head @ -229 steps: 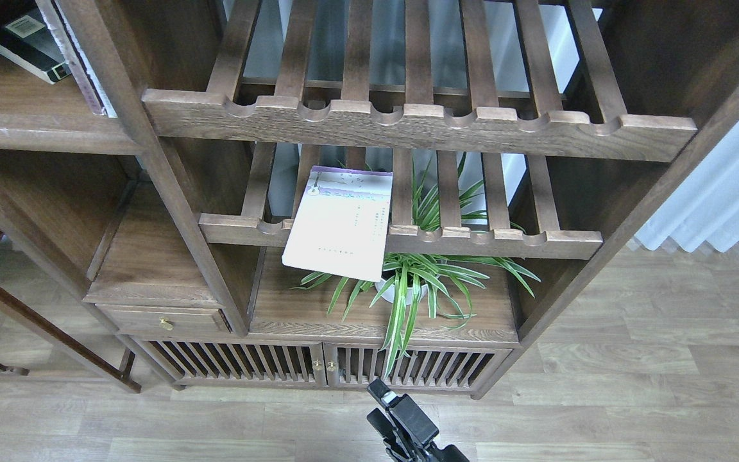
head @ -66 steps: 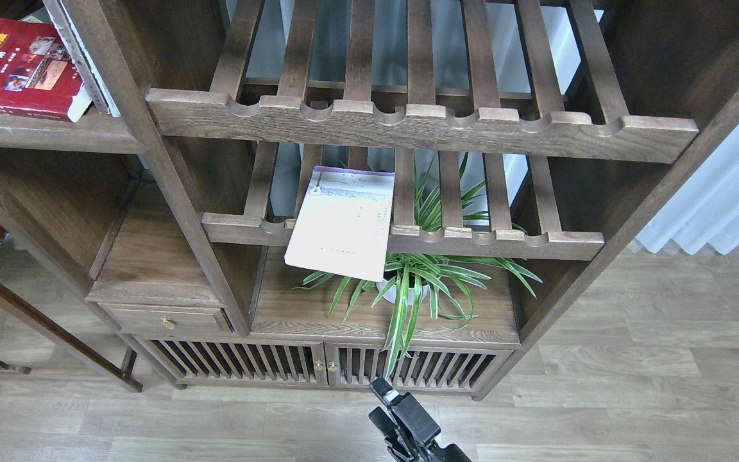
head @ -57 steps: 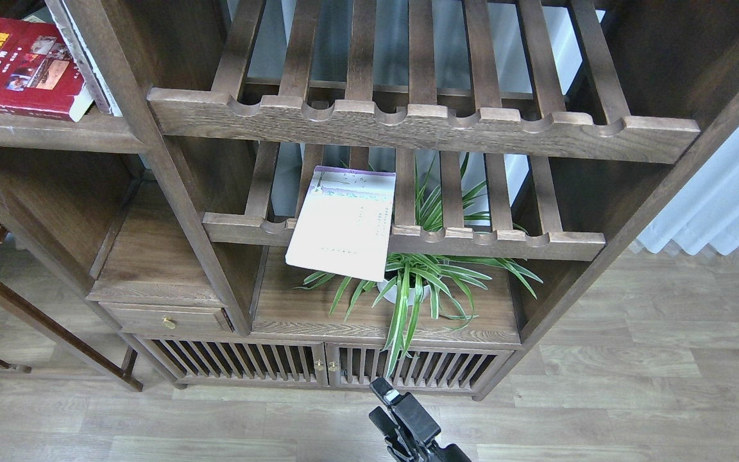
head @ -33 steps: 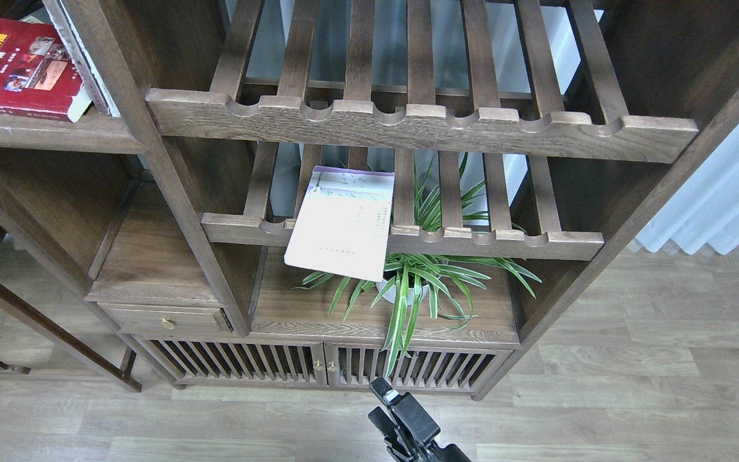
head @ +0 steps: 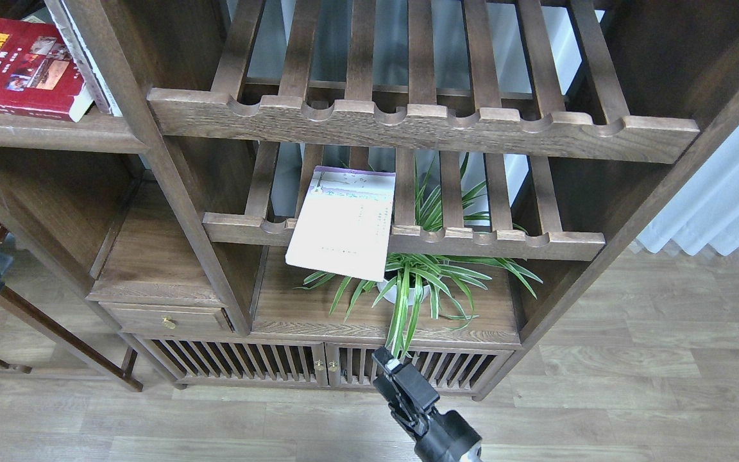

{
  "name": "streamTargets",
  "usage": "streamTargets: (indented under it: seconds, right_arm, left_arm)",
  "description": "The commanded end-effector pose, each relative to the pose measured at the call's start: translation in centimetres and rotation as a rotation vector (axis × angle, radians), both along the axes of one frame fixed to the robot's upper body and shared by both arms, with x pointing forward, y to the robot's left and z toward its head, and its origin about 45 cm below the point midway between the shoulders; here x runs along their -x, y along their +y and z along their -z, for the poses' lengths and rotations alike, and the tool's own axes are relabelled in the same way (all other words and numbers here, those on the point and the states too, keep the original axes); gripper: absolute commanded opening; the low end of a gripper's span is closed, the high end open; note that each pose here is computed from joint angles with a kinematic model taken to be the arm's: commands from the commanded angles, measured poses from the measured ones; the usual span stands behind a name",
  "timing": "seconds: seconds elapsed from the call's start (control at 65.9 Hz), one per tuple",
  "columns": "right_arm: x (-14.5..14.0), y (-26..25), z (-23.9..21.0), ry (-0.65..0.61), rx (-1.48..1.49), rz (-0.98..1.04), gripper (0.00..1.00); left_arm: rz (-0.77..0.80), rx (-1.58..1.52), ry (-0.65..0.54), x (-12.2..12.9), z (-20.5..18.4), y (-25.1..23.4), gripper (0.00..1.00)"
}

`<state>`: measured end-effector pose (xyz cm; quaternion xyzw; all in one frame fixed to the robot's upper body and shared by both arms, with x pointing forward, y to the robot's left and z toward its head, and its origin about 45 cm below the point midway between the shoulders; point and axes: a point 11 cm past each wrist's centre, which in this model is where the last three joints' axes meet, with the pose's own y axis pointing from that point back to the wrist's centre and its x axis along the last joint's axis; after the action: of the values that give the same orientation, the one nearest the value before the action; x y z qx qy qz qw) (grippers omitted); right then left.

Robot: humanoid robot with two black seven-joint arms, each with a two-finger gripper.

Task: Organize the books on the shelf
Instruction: 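Withdraw the left arm and bring the right gripper up toward the shelf, then reach the right gripper up to the white booklet's lower edge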

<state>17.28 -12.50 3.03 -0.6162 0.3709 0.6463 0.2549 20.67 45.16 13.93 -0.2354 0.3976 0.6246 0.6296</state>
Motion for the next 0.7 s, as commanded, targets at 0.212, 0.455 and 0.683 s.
streamTargets:
  seconds: [0.212,0.455,0.683]
  right_arm:
    - [-2.4,1.0,-1.5,-0.07,-0.004,-0.043,0.99]
    - [-3.2,2.2,-2.8,-0.122,-0.01,-0.078,0.99]
    - [-6.7,2.3,-4.9,-0.212,-0.007,-0.053,0.99]
  left_arm:
    - [-0.008,0.067,0.114,3.4,4.1,-2.0,0.98]
    - [-0.019,0.079,0.129,3.9,4.7,-2.2,0.99]
    - [-0.037,0.073,0.115,3.7,4.4,-1.6,0.99]
